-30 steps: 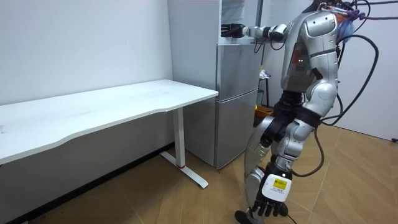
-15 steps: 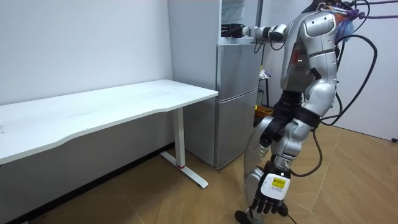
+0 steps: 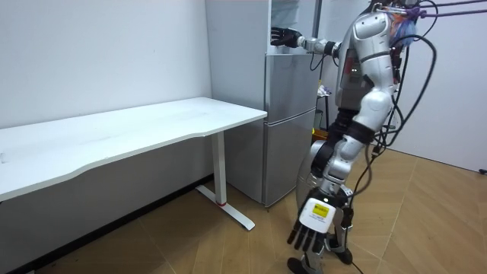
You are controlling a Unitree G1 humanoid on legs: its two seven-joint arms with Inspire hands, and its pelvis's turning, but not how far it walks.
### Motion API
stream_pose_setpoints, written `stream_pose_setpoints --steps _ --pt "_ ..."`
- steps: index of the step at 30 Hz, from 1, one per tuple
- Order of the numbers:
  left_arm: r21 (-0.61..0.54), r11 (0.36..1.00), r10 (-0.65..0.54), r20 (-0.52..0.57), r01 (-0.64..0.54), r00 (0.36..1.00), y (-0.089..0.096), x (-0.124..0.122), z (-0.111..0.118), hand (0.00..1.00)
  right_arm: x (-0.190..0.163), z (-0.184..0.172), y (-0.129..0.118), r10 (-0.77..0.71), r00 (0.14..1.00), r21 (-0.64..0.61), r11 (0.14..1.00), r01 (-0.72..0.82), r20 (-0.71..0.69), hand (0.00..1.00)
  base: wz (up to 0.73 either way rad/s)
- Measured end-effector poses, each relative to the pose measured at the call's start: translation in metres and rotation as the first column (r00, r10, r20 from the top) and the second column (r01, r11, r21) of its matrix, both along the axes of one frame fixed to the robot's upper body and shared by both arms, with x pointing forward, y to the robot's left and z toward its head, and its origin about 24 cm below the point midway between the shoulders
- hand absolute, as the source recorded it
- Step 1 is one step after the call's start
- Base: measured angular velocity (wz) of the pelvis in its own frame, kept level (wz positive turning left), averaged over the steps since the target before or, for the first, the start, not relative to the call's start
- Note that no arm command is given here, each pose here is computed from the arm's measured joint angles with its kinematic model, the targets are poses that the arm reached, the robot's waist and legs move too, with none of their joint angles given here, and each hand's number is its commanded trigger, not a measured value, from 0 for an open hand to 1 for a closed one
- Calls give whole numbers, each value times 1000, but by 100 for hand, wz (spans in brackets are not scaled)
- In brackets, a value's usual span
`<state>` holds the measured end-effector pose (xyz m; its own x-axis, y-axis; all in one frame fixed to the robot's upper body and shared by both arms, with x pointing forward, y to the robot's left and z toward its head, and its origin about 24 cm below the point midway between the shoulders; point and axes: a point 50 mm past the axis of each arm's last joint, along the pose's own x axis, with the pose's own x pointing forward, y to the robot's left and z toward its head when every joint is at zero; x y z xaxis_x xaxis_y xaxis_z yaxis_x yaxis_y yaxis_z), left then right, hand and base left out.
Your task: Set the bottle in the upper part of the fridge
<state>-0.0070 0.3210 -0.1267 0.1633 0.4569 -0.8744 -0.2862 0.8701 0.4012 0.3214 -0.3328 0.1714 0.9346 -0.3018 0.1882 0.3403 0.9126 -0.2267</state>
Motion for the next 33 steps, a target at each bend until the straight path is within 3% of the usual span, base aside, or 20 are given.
stream_pose_setpoints --steps 8,20,33 --pt "-18 999 -26 27 27 999 -15 9 -7 0 -9 5 28 24 996 -49 999 -19 89 0 -5" --pt "-4 999 -45 -6 45 999 -20 -7 -11 0 -33 8 60 99 978 -52 994 -91 185 0 -8" --pt "-50 995 -89 -33 88 995 -32 -13 -17 0 -66 34 77 178 911 -69 984 -164 371 0 -10"
